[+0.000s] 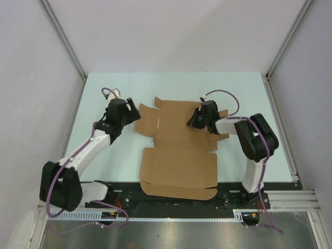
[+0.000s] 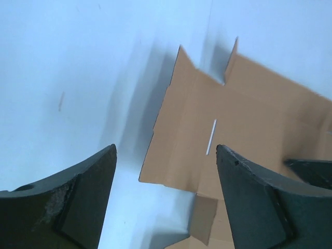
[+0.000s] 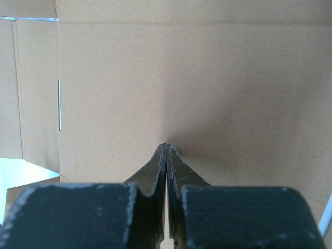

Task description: Fold the paper box

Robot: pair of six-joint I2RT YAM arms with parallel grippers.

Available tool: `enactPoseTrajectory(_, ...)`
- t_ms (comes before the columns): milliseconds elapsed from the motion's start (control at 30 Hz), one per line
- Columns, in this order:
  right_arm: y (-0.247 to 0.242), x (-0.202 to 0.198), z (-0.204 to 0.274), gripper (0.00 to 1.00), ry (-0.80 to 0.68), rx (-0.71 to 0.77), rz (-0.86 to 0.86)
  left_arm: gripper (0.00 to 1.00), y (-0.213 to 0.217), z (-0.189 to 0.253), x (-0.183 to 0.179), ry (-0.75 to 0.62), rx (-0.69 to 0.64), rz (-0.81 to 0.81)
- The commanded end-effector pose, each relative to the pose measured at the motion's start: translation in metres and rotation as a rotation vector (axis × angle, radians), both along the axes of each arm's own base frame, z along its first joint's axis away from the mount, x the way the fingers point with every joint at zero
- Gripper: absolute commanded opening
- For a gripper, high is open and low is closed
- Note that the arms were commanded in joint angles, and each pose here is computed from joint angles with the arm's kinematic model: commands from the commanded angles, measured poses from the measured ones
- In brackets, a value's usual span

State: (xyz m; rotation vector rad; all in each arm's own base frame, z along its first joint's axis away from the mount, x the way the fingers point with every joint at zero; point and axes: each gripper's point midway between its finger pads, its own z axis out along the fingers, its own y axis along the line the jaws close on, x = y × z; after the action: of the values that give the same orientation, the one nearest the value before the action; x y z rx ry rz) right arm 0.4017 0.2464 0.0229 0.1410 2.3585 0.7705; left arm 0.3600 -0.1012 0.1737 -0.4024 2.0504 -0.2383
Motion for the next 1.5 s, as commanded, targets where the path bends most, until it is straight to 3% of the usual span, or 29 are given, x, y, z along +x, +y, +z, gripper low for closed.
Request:
enactPoseTrajectory(0,-0.01,-0.019,-0.028,0.0,0.096,-0.063,0.012,0.82,-0.022,-0.027,0.024,0.082,-0.165,-0.135)
enactPoseTrajectory(267,-0.013,-0.018,-0.031,0.0,0.104,-0.059,0.008,0.82,-0.029,-0.057,0.046,0.17,-0.186,-0.187)
enactPoseTrajectory(467,-0.015,-0.018,-0.033,0.0,0.11,-0.058,0.004,0.7,-0.021,-0.08,0.056,0.234,-0.102,-0.176)
enactPoseTrajectory(567,-0.014,-0.018,-0.034,0.0,0.114,-0.054,0.004,0.56,-0.014,-0.087,0.058,0.255,-0.044,-0.171)
enactPoseTrajectory(700,-0.015,-0.017,-0.034,0.0,0.111,-0.053,0.005,0.52,-0.001,-0.091,0.06,0.277,0.027,-0.141)
enactPoseTrajectory(867,-0.015,-0.017,-0.034,0.0,0.112,-0.048,0.004,0.29,-0.002,-0.096,0.062,0.288,0.056,-0.146)
enactPoseTrajectory(900,-0.015,-0.017,-0.034,0.0,0.114,-0.049,0.004,0.17,-0.006,-0.094,0.064,0.284,0.066,-0.164)
enactPoseTrajectory(1000,-0.014,-0.017,-0.033,0.0,0.113,-0.047,0.005,0.01,-0.019,-0.096,0.063,0.304,0.156,-0.195)
enactPoseTrajectory(1133,-0.014,-0.016,-0.032,0.0,0.109,-0.047,0.004,0.0,-0.032,-0.093,0.06,0.288,0.266,-0.208)
enactPoseTrajectory(1367,-0.015,-0.017,-0.032,0.0,0.111,-0.049,0.005,0.0,-0.066,-0.094,0.051,0.269,0.323,-0.273)
enactPoseTrajectory(1467,-0.015,-0.018,-0.033,0.0,0.114,-0.051,0.006,0.0,-0.071,-0.112,0.047,0.324,0.348,-0.284)
